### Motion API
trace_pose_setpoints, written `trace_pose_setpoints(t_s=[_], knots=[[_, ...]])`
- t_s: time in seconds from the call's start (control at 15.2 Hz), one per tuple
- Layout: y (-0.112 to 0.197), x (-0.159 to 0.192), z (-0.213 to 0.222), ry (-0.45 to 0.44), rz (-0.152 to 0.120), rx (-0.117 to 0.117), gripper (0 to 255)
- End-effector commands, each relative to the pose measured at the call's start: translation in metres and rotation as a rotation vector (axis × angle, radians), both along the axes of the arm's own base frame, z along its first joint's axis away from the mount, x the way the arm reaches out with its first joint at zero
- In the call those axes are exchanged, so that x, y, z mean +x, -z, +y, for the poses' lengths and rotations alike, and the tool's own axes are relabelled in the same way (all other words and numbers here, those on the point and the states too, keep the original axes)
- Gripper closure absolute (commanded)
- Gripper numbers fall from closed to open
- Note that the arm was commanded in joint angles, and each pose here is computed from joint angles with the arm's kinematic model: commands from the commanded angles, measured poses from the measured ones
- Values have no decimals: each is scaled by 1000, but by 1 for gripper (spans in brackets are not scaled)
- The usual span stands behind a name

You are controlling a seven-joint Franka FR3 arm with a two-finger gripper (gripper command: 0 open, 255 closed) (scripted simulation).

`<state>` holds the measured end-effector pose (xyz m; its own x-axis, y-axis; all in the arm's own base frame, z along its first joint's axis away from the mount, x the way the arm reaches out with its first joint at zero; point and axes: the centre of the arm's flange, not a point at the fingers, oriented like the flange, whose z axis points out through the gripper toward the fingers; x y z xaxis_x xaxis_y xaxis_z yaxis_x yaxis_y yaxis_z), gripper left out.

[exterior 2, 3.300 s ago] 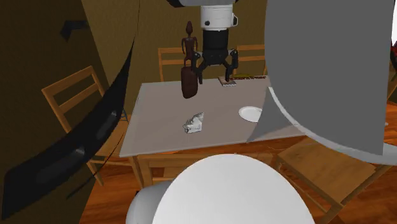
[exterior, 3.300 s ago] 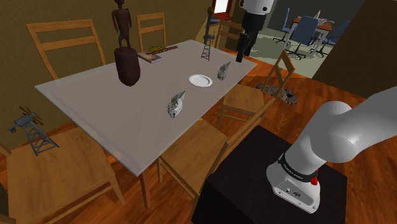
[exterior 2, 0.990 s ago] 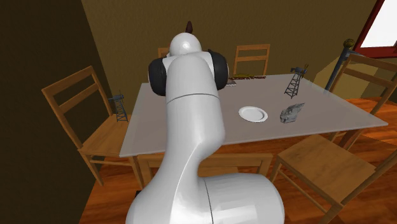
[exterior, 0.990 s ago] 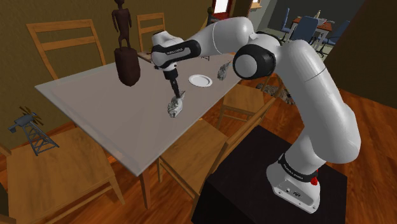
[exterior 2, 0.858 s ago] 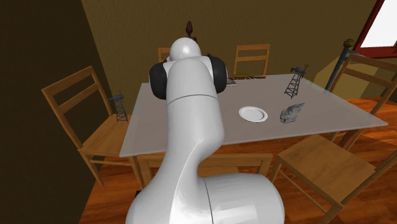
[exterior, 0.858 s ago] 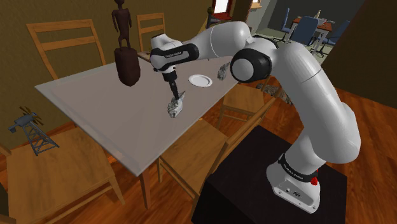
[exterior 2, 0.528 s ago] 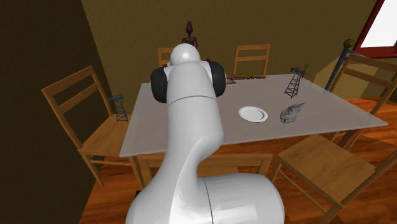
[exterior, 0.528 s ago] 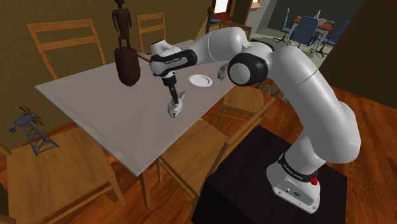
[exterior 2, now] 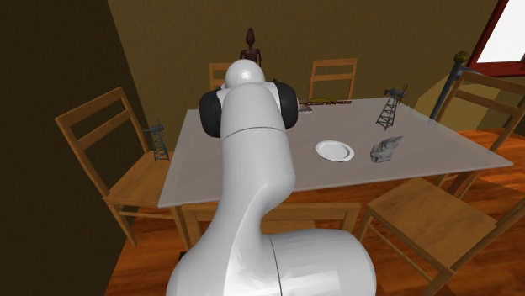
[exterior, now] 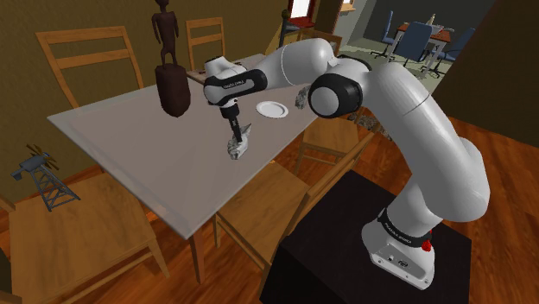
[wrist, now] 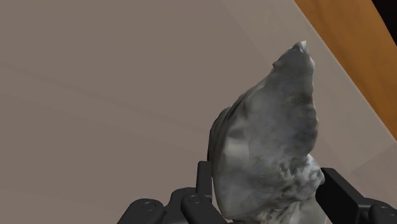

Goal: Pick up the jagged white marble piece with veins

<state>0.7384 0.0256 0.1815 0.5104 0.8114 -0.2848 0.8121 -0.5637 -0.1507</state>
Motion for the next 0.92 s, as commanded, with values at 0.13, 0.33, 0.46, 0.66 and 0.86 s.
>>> trace_pose_setpoints(t_s=[0.13,0.33,0.46,0.66,0.86], knots=[[1,0,0,0,1,0,255],[-10,0,-1,0,1,0,255],[-20,0,-1,0,1,0,255],[-36,0,-1,0,1,0,255],[-52,0,-1,0,1,0,255]])
